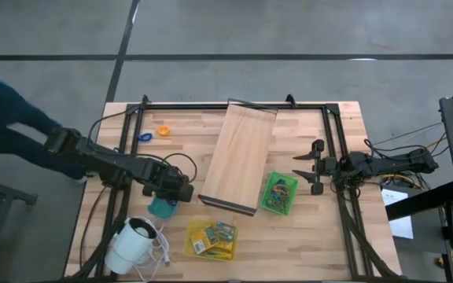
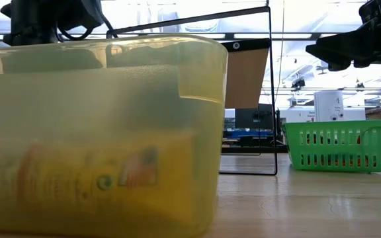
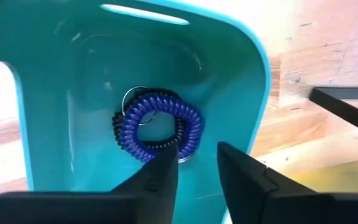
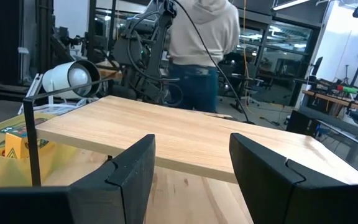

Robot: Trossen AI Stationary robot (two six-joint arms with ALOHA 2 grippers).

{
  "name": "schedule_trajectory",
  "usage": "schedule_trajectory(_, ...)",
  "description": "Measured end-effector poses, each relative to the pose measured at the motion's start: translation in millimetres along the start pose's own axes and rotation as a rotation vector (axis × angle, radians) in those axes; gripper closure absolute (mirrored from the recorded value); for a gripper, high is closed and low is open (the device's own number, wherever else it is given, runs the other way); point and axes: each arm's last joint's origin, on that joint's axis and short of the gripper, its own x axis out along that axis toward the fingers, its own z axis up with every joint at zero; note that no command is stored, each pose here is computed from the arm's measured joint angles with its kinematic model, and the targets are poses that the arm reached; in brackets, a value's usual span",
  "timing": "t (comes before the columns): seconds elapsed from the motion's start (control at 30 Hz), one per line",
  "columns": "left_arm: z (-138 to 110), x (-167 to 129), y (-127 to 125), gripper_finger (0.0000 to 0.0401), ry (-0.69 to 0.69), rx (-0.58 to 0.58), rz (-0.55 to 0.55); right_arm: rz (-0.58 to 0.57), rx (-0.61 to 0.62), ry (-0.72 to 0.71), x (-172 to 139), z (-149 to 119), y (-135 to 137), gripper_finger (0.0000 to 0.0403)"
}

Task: Pick & Place Office Desk Supplies
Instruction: Put the yellow spring keychain into the blue bin

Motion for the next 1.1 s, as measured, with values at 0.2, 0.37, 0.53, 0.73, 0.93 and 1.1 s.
schedule_trajectory(0.2,0,-5,1,0.0270,-0.003,-0.004,0.017,0.000,0.000,0.000,0,0,0,0.0197)
schedule_trajectory(0.37,8,-38,-2,0.0271,-0.076,-0.033,0.004,0.000,0.000,0.002,0,0,0,0.0197)
schedule_trajectory(0.53,25,-74,10,0.0271,-0.321,-0.043,0.092,0.001,-0.001,0.004,0,0,0,0.0197)
schedule_trajectory(0.73,61,-88,27,0.0271,-0.480,-0.104,0.155,0.000,-0.001,0.004,0,0,0,0.0197)
schedule_trajectory(0.93,116,-87,47,0.0271,-0.520,-0.092,0.189,0.000,-0.001,0.004,0,0,0,0.0197)
schedule_trajectory(1.1,150,-81,75,0.0272,-0.509,-0.265,0.145,0.000,-0.001,0.004,0,0,0,0.0197)
